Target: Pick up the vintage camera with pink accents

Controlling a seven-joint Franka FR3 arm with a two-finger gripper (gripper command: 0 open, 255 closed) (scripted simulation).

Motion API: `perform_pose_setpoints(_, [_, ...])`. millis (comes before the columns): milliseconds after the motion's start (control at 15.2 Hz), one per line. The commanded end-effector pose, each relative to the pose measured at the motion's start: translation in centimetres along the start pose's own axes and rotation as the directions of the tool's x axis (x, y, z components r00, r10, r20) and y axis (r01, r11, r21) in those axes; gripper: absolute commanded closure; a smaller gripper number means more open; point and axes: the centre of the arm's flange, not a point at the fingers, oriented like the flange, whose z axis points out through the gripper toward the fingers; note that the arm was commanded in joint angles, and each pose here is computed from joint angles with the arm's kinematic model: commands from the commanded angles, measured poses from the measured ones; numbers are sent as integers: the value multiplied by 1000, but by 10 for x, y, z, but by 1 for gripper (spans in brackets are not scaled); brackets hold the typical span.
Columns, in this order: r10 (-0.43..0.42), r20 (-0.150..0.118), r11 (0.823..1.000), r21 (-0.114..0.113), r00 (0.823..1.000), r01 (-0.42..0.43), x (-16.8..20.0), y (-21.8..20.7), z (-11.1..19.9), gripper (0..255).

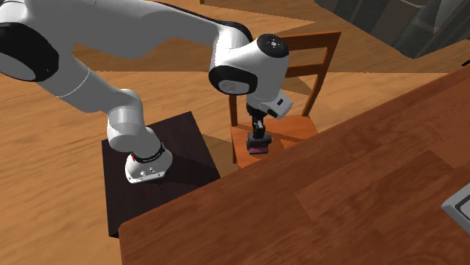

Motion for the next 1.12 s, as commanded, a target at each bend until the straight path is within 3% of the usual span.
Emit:
perform_pose_setpoints(0, [35,-5,999,17,999,-35,16,23,18,0])
perform_pose_setpoints(660, [44,-2,999,23,999,-44,20,35,62,0])
perform_pose_setpoints(726, [44,-2,999,23,999,-44,20,36,62,255])
perform_pose_setpoints(1056, [44,-2,999,23,999,-44,20,36,62,255])
